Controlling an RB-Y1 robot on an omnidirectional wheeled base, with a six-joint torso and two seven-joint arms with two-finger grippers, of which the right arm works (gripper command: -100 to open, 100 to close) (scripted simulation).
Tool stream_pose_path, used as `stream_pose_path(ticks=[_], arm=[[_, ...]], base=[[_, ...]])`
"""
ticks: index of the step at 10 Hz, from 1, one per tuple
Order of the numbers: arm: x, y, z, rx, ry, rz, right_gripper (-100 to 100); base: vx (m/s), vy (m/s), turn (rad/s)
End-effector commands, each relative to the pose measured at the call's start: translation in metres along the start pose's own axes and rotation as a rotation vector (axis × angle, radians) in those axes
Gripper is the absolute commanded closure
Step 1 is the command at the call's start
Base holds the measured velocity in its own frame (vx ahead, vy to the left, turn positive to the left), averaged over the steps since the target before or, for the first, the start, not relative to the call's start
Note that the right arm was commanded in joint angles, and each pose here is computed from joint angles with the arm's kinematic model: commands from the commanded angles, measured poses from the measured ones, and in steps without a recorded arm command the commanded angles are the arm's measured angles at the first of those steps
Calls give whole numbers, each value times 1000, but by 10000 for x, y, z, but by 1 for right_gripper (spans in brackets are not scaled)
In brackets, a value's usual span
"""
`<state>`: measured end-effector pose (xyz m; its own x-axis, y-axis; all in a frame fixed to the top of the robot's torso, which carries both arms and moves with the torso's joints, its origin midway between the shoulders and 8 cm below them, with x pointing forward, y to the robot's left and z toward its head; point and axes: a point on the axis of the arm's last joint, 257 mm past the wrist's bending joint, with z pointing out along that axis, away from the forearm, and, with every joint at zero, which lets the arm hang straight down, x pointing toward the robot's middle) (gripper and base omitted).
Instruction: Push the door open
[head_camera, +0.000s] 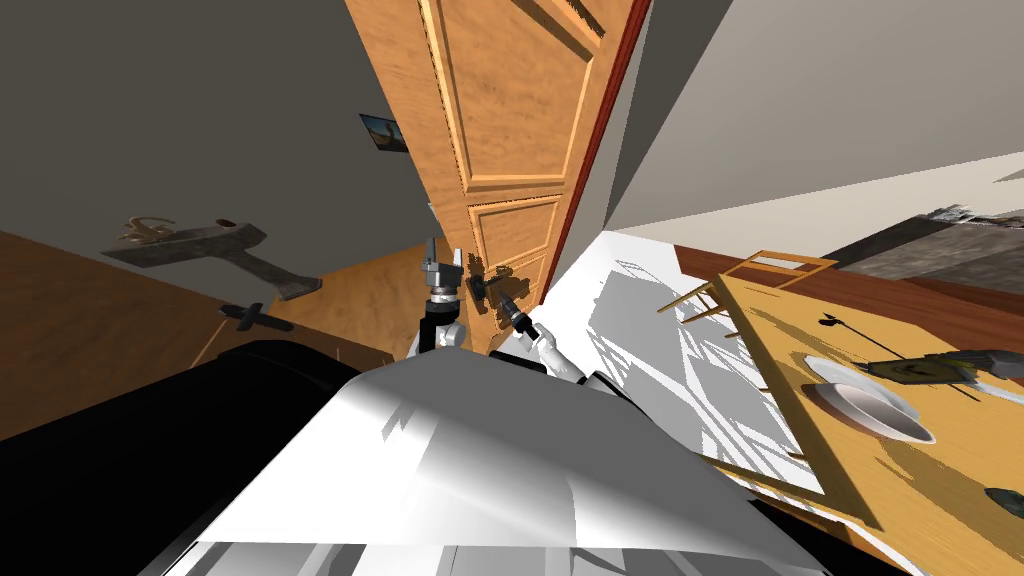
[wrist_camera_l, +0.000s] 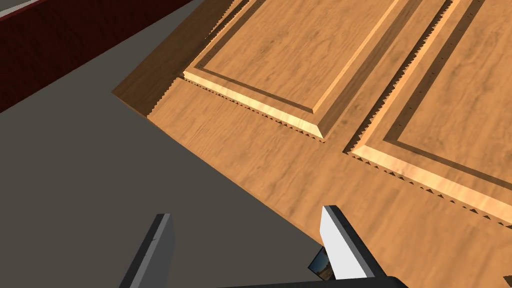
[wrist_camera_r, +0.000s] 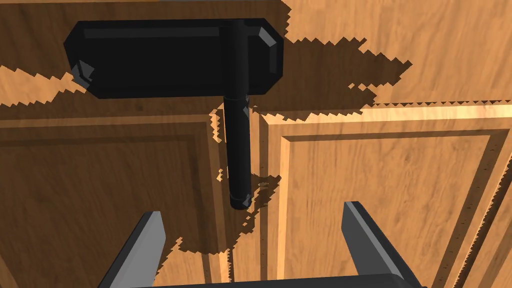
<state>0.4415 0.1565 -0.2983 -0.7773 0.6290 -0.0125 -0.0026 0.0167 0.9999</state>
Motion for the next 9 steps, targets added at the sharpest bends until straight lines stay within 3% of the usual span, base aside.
stream_pose_path(ticks=[1,4,7,8,9], arm=[[-59,-29,-36,5,-7,-8,-100],[-113,-39,-45,5,-17,-14,-100],[-26,45,35,-15,-17,1,-100],[-52,14,12,-9,-18,-3,-100],[-52,14,12,-9,-18,-3,100]], base=[[92,122,18],[138,171,20],[158,169,28],[61,66,-5],[-13,-11,0]])
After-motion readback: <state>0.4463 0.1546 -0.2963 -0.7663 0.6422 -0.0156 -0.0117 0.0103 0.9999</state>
